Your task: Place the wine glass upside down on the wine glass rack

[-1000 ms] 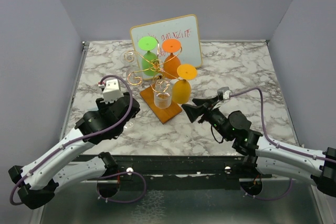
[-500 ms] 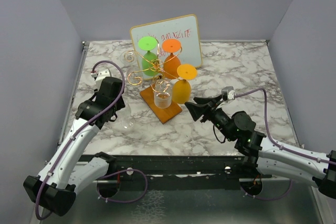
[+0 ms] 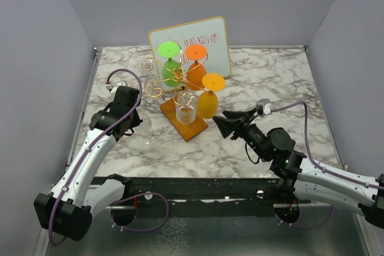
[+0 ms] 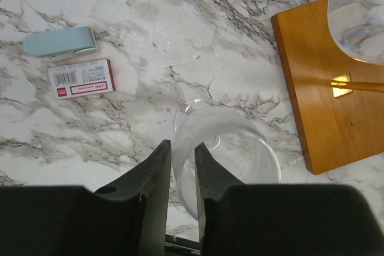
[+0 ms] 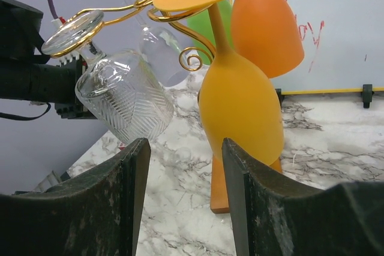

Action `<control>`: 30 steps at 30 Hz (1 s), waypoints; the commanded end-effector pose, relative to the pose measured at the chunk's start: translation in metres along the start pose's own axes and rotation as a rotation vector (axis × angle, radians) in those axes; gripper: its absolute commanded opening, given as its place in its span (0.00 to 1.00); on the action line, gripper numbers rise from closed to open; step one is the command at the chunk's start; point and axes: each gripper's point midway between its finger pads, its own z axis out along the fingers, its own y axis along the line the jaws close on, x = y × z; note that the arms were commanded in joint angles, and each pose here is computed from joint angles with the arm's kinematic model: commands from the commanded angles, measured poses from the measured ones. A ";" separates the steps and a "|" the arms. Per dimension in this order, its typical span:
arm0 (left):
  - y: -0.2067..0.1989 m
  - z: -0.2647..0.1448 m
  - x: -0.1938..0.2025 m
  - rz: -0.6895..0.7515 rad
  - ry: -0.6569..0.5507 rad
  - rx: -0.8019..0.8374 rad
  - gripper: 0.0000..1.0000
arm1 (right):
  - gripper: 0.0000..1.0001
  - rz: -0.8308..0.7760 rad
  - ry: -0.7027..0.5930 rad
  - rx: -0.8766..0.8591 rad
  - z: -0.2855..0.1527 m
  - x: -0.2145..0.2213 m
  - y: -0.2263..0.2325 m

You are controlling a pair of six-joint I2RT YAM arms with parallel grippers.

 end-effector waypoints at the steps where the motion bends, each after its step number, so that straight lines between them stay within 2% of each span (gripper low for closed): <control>1: -0.006 -0.001 0.006 0.006 0.032 0.047 0.00 | 0.55 -0.005 -0.002 0.033 -0.001 -0.004 -0.005; 9: 0.011 -0.032 -0.020 0.000 -0.056 -0.014 0.00 | 0.65 0.059 0.027 0.099 0.004 -0.017 -0.004; 17: 0.035 -0.094 -0.075 -0.035 -0.251 -0.075 0.00 | 0.73 0.176 0.011 0.133 0.006 -0.046 0.006; 22: 0.032 -0.157 -0.127 -0.070 -0.421 0.006 0.00 | 0.76 0.212 -0.023 0.072 0.011 -0.081 0.028; 30: 0.021 -0.239 -0.179 -0.136 -0.608 0.175 0.00 | 0.79 0.275 0.041 -0.082 0.035 -0.106 0.081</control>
